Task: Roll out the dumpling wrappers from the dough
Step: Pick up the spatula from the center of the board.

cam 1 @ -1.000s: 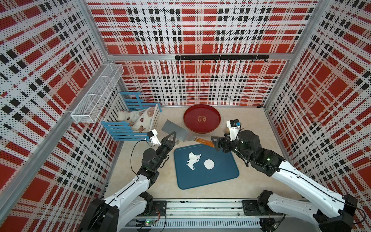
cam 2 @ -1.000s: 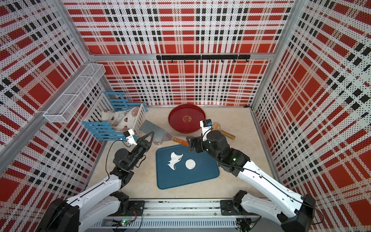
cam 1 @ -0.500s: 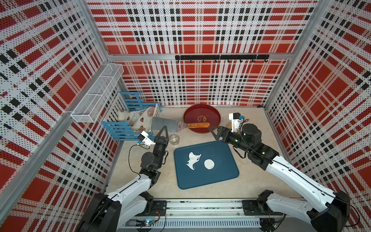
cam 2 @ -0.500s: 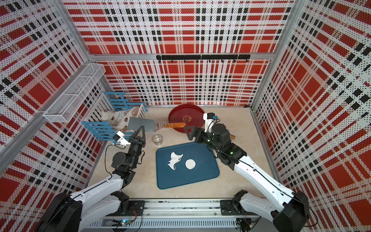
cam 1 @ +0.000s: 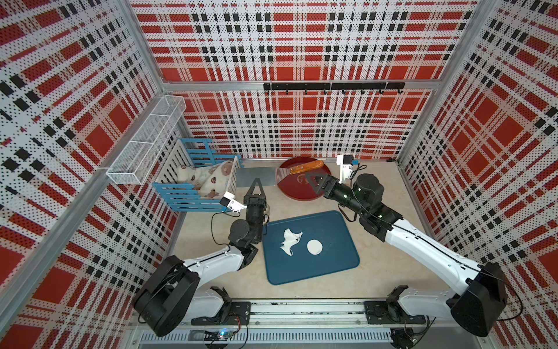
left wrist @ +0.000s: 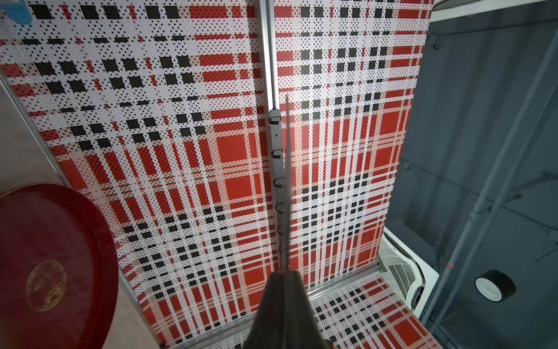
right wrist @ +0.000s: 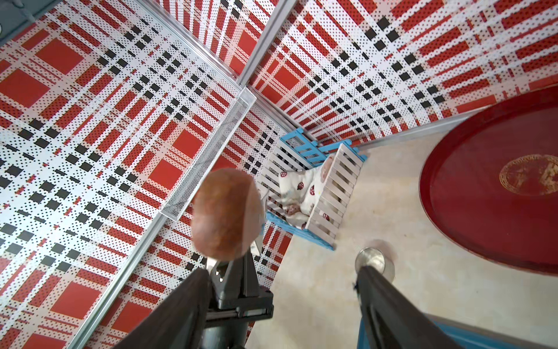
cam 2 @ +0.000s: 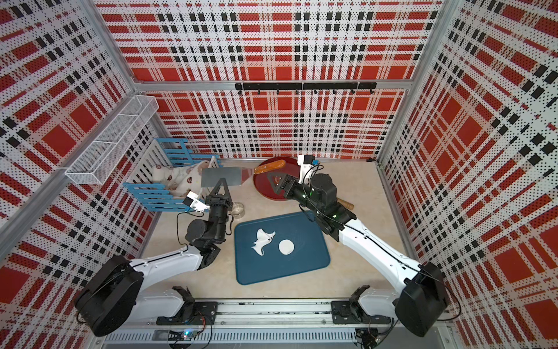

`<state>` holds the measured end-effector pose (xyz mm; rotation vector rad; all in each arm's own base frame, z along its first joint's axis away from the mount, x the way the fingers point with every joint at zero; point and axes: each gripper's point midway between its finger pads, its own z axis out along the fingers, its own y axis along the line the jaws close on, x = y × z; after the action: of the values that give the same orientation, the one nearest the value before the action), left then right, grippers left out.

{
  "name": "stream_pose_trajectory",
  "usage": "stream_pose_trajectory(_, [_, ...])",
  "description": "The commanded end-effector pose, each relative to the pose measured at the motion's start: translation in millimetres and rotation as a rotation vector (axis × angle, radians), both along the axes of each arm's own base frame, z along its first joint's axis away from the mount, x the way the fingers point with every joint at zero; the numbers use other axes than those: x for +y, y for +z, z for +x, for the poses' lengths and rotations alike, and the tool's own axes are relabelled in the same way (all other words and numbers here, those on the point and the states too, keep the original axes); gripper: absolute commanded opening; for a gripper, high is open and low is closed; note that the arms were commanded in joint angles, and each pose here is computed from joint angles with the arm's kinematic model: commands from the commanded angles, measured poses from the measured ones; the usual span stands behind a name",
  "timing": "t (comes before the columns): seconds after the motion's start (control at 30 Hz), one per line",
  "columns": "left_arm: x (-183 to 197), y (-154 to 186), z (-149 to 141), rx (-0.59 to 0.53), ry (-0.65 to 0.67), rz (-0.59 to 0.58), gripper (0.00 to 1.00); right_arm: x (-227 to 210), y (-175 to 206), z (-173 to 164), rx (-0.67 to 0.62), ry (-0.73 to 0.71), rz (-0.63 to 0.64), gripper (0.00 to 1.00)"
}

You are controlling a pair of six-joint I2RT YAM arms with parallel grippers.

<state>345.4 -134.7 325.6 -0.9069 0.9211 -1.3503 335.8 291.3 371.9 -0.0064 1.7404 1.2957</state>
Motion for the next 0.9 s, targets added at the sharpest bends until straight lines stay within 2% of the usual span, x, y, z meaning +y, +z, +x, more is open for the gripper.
stream_pose_trajectory(0.0, [6, 25, -4, -0.080, 0.051, -0.120, 0.00, 1, 28, 10, -0.088, -0.036, 0.030, 0.82])
stream_pose_trajectory(0.2, [-8, 27, -1, -0.103, 0.049, -0.184, 0.00, 1, 44, 26, -0.148, -0.094, 0.041, 0.79])
stream_pose_trajectory(0.5, [-25, 32, -2, -0.112, 0.028, -0.181, 0.00, 10, 57, 42, -0.152, -0.103, 0.070, 0.71])
stream_pose_trajectory(0.6, [-28, 30, -3, -0.108, 0.027, -0.178, 0.00, 15, 60, 43, -0.152, -0.085, 0.096, 0.63])
stream_pose_trajectory(0.73, [-32, 26, -2, -0.103, 0.020, -0.177, 0.00, 18, 62, 43, -0.158, -0.068, 0.109, 0.46])
stream_pose_trajectory(0.87, [-34, 24, -1, -0.105, 0.018, -0.182, 0.00, 18, 62, 42, -0.161, -0.068, 0.104, 0.20])
